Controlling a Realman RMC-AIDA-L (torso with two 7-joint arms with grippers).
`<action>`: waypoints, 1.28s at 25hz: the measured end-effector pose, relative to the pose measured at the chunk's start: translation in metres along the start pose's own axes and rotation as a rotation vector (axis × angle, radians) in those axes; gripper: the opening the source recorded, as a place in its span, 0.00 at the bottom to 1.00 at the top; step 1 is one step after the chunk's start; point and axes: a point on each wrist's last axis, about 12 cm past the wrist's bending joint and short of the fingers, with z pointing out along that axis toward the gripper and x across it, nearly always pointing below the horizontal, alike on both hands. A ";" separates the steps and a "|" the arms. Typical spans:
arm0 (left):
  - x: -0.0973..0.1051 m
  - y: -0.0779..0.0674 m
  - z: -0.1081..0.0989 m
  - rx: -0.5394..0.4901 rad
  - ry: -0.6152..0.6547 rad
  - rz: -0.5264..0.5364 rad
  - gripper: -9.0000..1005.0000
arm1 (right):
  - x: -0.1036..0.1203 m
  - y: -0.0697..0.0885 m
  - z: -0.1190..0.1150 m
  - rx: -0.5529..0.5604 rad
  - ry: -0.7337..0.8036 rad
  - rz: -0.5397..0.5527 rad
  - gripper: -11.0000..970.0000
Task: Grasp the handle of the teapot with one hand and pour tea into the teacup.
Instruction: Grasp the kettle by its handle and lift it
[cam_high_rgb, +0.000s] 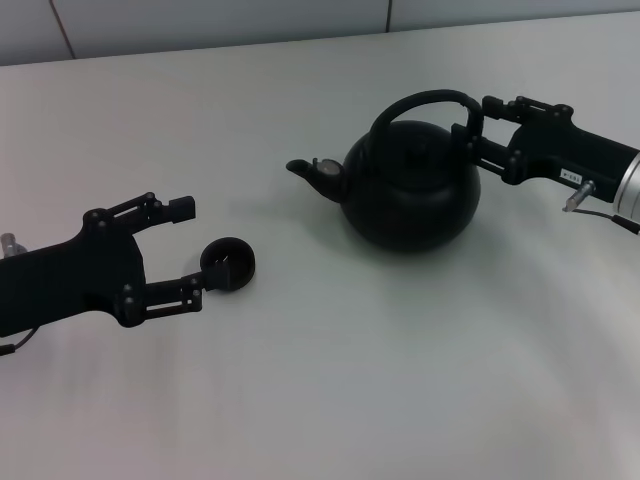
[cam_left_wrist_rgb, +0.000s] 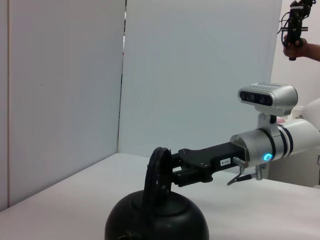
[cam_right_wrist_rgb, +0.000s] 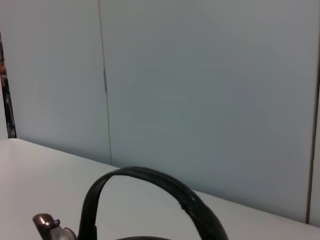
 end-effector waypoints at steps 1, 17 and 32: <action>0.000 0.000 0.000 0.000 0.000 0.000 0.86 | 0.000 0.000 0.000 0.000 -0.001 -0.002 0.60; -0.002 0.001 0.000 0.000 0.000 0.000 0.86 | -0.006 -0.002 0.006 0.012 -0.024 -0.002 0.19; 0.000 0.002 0.001 -0.019 -0.001 -0.005 0.86 | -0.009 -0.002 0.009 0.018 -0.043 0.003 0.11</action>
